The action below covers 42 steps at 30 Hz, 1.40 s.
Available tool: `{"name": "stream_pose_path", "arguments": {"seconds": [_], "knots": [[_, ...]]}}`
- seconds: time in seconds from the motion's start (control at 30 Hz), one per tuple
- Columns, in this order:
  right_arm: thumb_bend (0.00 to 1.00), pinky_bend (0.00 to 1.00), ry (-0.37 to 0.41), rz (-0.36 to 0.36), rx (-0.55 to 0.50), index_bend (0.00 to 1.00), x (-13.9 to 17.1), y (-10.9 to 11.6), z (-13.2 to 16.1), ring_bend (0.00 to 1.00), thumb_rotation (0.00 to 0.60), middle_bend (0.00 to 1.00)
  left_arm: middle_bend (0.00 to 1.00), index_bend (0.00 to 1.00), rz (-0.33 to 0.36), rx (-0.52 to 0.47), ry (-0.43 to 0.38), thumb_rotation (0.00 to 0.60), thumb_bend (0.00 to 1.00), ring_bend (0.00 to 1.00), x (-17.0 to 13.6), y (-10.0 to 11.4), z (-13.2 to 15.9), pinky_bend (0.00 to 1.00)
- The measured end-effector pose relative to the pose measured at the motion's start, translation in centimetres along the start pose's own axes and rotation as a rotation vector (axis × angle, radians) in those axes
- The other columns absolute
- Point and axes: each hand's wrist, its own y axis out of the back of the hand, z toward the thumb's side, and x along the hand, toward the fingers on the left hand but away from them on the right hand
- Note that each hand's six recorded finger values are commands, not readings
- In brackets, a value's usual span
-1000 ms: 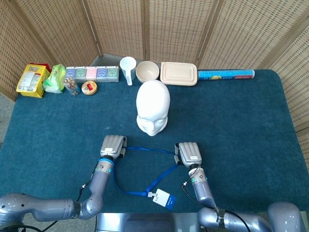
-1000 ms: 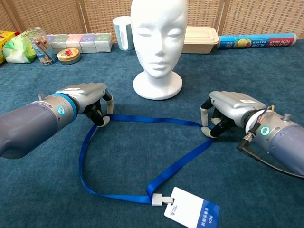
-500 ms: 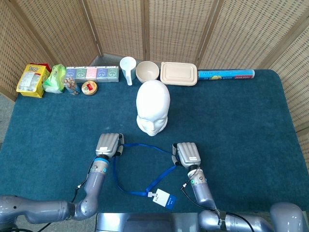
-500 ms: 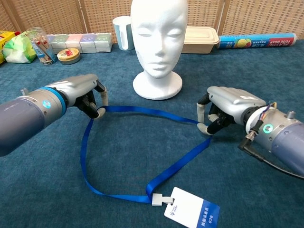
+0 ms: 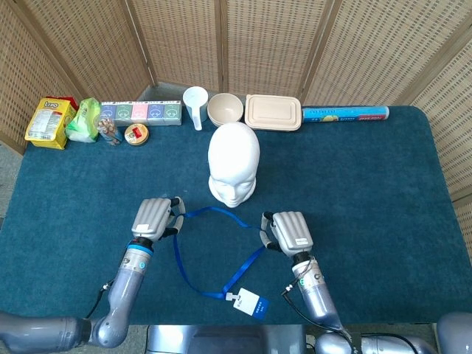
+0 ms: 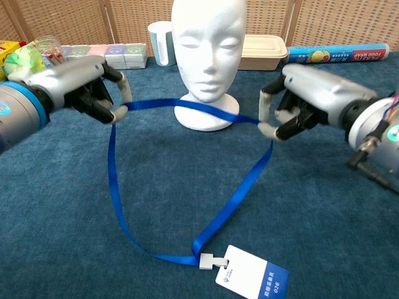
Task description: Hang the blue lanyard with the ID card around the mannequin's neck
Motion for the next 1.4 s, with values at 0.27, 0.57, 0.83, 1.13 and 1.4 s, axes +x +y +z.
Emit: {"name": "stream_pose_path", "arguments": {"seconds": [0.27,0.57,0.83,1.13,1.4], "knots": [[0.53,1.0,0.065,-0.094,-0.039,0.63,0.7,5.2,1.5,1.0,0.558,0.93,1.0,0.6,0.081,-0.104,-0.09,0.599,0.48,1.0,-1.5,4.8,1.8,1.0],[0.54,1.0,0.103,-0.204,-0.096,0.64,0.7,11.1,2.0,1.0,0.556,0.94,1.0,0.6,0.191,-0.162,-0.179,0.599,0.48,1.0,-2.6,9.7,4.1,1.0],[0.54,1.0,0.125,-0.253,-0.183,0.64,0.4,14.7,1.5,1.0,0.557,0.94,1.0,0.6,0.27,-0.175,-0.226,0.597,0.48,1.0,-2.8,13.4,5.5,1.0],[0.54,1.0,0.15,-0.293,-0.286,0.64,-0.3,17.4,1.1,1.0,0.555,0.95,1.0,0.6,0.311,-0.207,-0.222,0.599,0.48,1.0,-2.4,16.4,5.9,1.0],[0.54,1.0,0.147,-0.303,-0.313,0.64,-1.9,19.4,0.5,1.0,0.56,0.95,1.0,0.6,0.31,-0.226,-0.187,0.597,0.48,1.0,-1.1,17.7,5.4,1.0]]}}
